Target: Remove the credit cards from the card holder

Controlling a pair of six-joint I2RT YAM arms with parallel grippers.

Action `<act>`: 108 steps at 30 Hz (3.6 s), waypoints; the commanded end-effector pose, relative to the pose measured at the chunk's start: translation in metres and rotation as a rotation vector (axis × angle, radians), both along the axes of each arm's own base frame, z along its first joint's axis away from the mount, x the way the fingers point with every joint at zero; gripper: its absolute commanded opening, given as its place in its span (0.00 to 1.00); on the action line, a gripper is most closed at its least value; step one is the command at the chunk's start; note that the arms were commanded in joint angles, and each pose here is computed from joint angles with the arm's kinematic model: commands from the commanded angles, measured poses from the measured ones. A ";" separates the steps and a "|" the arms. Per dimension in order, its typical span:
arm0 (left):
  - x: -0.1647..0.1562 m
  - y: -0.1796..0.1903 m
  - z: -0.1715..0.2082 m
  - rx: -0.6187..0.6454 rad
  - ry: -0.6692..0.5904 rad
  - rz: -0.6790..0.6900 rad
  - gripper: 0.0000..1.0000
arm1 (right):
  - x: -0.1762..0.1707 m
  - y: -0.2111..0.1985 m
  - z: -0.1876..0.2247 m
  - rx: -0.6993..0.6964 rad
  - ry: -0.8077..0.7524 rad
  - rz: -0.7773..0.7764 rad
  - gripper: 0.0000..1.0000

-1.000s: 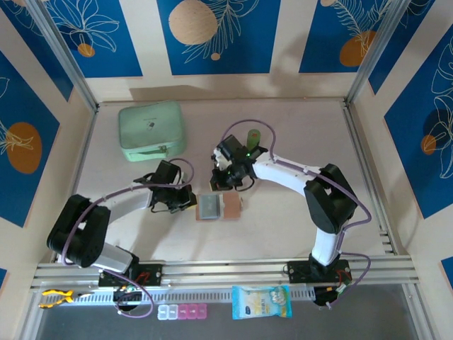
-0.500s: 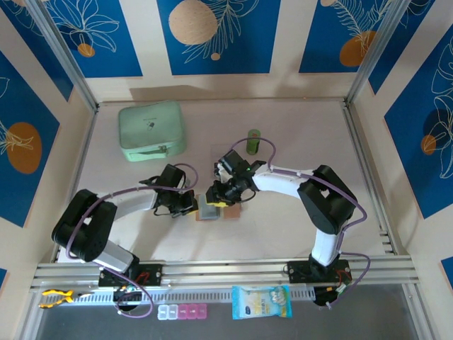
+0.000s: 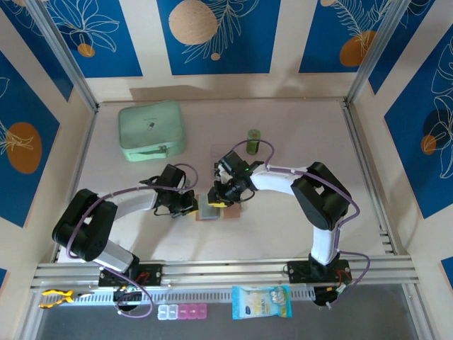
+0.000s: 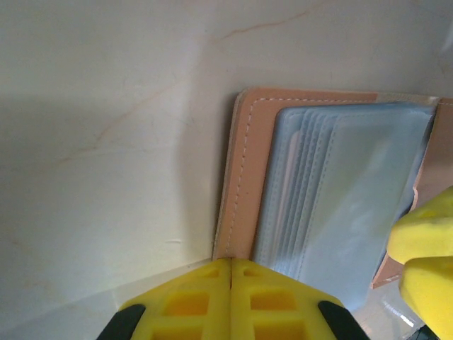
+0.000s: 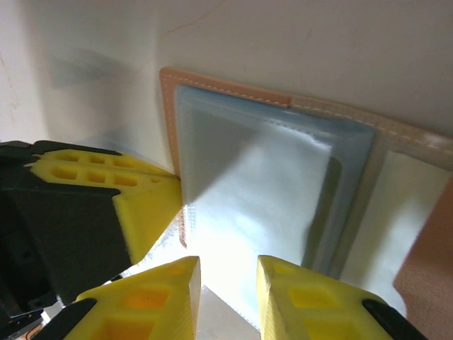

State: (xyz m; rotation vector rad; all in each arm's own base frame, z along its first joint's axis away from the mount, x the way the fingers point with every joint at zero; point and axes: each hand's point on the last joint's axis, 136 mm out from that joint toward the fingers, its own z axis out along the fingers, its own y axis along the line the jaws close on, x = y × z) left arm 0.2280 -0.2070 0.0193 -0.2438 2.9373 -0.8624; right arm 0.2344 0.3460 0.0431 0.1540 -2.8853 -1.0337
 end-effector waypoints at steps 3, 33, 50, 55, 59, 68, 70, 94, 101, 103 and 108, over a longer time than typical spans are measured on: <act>-0.008 0.008 -0.009 0.062 0.037 -0.006 0.02 | -0.004 -0.017 -0.010 -0.063 0.026 -0.020 0.29; 0.019 -0.045 0.049 -0.229 -0.046 0.002 0.27 | -0.005 -0.024 -0.011 -0.051 0.029 -0.023 0.28; 0.014 -0.053 0.037 -0.198 0.010 0.002 0.25 | -0.004 -0.035 0.005 -0.033 -0.015 -0.056 0.28; 0.013 -0.059 0.047 -0.197 0.003 -0.006 0.26 | 0.004 -0.051 0.023 -0.018 -0.059 -0.099 0.28; 0.015 -0.067 0.055 -0.201 -0.010 -0.021 0.30 | 0.010 -0.065 0.036 -0.005 -0.092 -0.129 0.28; 0.018 -0.101 0.061 -0.218 -0.007 -0.087 0.43 | 0.021 -0.100 0.058 0.021 -0.130 -0.188 0.28; 0.019 -0.107 0.060 -0.217 -0.003 -0.098 0.44 | 0.021 -0.105 0.061 0.029 -0.135 -0.199 0.28; 0.029 -0.074 0.056 -0.167 -0.059 -0.041 0.44 | 0.013 -0.074 0.063 0.085 -0.085 -0.159 0.26; 0.020 -0.025 0.044 -0.065 -0.056 0.011 0.41 | 0.008 -0.040 0.056 0.091 -0.056 -0.093 0.24; 0.018 -0.018 0.040 -0.064 -0.043 0.024 0.41 | 0.007 -0.031 0.053 0.091 -0.052 -0.079 0.24; 0.014 -0.015 0.028 -0.077 -0.011 0.021 0.39 | 0.001 -0.018 0.039 0.090 -0.019 -0.056 0.24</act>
